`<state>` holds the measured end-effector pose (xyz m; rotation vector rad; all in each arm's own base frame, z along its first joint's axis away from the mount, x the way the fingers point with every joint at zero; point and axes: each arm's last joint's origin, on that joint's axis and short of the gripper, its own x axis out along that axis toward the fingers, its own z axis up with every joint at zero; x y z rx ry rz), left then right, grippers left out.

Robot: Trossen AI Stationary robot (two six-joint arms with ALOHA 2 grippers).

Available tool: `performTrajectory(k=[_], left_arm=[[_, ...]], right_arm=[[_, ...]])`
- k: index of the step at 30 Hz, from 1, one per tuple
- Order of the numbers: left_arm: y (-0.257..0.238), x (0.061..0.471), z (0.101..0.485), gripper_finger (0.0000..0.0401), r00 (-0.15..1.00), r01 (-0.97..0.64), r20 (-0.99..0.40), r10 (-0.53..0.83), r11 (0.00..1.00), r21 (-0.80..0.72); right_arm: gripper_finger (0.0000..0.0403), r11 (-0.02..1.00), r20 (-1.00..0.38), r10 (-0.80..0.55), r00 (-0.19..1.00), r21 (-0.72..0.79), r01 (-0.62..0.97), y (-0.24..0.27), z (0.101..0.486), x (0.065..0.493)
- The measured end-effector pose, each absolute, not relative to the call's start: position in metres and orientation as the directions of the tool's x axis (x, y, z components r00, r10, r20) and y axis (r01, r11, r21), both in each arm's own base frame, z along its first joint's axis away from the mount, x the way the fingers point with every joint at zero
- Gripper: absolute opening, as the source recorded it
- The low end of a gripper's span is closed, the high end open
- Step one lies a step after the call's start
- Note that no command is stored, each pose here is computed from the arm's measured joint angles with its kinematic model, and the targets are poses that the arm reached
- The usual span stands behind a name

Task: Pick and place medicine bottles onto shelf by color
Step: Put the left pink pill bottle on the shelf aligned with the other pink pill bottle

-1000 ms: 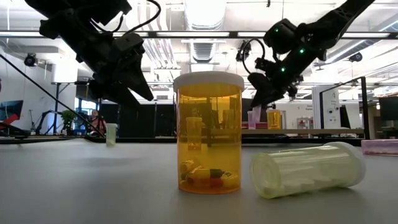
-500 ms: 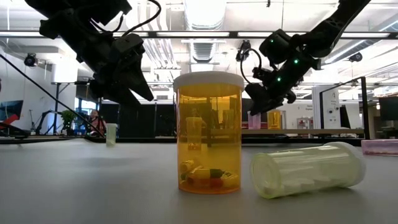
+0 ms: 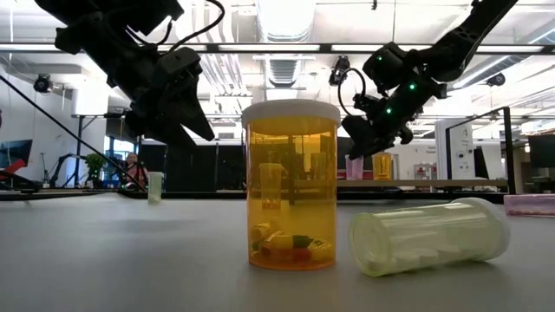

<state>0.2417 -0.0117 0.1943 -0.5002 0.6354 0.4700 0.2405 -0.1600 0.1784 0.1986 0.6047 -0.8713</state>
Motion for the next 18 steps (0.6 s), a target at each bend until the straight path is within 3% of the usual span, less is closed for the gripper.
performTrajectory(k=[18], left_arm=[[-0.0117, 0.2418, 0.1944, 0.0252, 0.710, -0.552, -0.656, 0.257, 0.781, -0.292]], right_arm=[[0.0121, 0.631, -0.568, -0.659, 0.493, -0.062, 0.773, -0.1602, 0.1789, 0.2407]])
